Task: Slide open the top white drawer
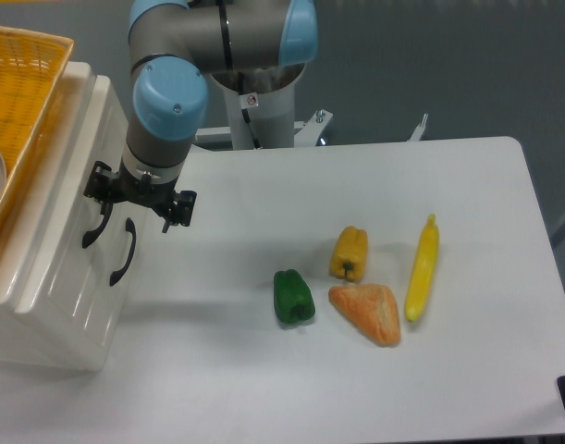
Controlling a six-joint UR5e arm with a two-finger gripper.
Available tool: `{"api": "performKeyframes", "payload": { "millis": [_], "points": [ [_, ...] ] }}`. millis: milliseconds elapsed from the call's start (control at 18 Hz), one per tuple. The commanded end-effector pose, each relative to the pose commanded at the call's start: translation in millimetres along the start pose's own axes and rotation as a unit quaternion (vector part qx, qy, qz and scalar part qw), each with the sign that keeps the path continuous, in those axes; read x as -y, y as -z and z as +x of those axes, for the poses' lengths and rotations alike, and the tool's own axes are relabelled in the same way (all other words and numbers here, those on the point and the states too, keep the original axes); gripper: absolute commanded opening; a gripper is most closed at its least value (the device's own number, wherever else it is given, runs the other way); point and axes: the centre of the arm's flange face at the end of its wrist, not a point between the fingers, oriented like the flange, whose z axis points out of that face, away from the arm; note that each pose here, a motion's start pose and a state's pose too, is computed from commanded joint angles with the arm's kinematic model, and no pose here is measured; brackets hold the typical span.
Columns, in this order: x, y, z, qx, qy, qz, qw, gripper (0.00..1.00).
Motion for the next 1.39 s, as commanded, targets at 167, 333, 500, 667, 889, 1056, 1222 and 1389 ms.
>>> {"api": "performKeyframes", "payload": {
  "millis": [167,333,500,667,889,1056,1222,1389],
  "points": [
    [0,-1,1,0.0,-0.001,-0.001,1.0,1.0],
    [0,-4,3,-0.001,-0.003,-0.003,1.0,1.0],
    [-1,-7,6,-0.001,-0.004,-0.006,1.0,1.0],
    [1,-11,6,0.001,-0.001,-0.011,0.9999,1.0],
    [-1,-15,10,0.001,-0.001,-0.016,0.9999,1.0],
    [-1,-16,11,0.001,-0.001,-0.018,0.9998,1.0],
    [-1,-16,11,0.001,0.0,-0.019,0.9998,1.0],
    [-1,-17,10,0.002,0.001,-0.019,0.9998,1.0]
  ]
}}
